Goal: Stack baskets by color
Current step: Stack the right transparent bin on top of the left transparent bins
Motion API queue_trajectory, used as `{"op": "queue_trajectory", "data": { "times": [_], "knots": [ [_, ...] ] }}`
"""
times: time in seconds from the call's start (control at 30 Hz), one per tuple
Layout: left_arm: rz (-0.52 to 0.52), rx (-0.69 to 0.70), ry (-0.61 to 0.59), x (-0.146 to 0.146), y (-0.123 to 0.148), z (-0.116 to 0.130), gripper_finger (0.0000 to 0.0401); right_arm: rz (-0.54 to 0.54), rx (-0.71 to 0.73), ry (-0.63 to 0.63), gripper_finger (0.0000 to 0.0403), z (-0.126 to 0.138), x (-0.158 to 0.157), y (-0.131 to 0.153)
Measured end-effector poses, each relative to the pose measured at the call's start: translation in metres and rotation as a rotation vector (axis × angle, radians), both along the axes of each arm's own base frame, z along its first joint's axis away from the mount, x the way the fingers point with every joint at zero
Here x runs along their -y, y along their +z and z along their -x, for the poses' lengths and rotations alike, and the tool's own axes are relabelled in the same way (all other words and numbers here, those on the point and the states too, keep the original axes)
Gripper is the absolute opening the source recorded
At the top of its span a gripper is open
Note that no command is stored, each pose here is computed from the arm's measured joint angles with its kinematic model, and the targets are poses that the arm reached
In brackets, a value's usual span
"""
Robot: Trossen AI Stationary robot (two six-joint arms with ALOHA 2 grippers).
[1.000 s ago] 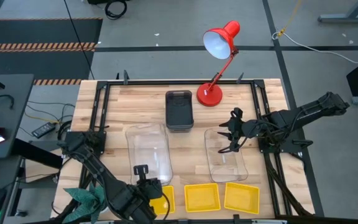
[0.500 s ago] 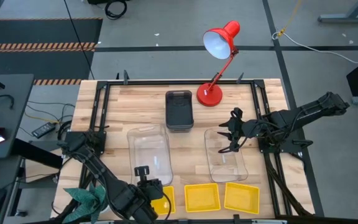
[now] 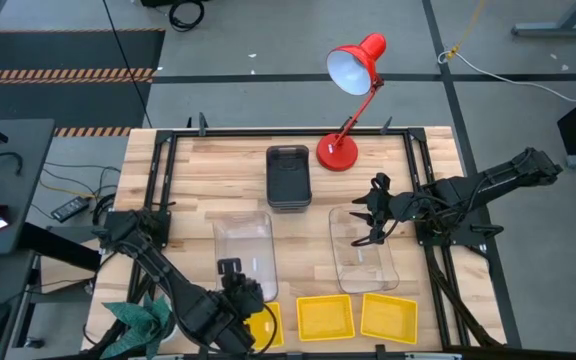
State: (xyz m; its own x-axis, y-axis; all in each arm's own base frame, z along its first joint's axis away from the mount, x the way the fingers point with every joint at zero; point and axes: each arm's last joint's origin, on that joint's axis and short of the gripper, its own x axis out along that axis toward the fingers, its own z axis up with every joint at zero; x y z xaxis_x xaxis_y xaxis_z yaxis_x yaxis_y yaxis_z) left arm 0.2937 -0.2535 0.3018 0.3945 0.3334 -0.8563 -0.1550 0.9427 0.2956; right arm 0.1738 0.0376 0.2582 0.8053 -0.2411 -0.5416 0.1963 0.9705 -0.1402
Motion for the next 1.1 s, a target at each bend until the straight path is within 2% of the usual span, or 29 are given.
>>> {"op": "queue_trajectory", "data": {
  "times": [0.13,0.23,0.4,0.7,0.87,1.0,1.1],
  "knots": [
    [-0.146,0.102,-0.025,-0.006,0.004,-0.005,0.0173,0.005,0.003,0.004,0.0148,-0.001,0.000,0.000],
    [-0.171,0.090,-0.030,-0.015,0.002,-0.015,0.0163,0.003,-0.004,0.001,0.0148,-0.002,-0.001,-0.001],
    [-0.175,0.030,-0.062,-0.026,0.001,-0.024,0.0145,0.029,-0.093,0.008,0.0148,-0.005,0.005,-0.003],
    [-0.198,0.016,-0.130,-0.026,0.002,-0.027,0.0142,-0.005,-0.451,-0.027,0.0148,-0.020,0.039,-0.011],
    [-0.164,-0.002,-0.127,-0.025,0.001,-0.026,0.0137,-0.047,-0.562,0.020,0.0148,-0.039,0.058,-0.003],
    [-0.124,-0.014,-0.108,-0.023,0.001,-0.023,0.0133,-0.131,-0.604,0.116,0.0149,-0.052,0.065,0.003],
    [-0.115,-0.014,-0.100,-0.020,0.000,-0.020,0.0133,-0.127,-0.630,0.143,0.0149,-0.061,0.069,0.002]
  ]
}}
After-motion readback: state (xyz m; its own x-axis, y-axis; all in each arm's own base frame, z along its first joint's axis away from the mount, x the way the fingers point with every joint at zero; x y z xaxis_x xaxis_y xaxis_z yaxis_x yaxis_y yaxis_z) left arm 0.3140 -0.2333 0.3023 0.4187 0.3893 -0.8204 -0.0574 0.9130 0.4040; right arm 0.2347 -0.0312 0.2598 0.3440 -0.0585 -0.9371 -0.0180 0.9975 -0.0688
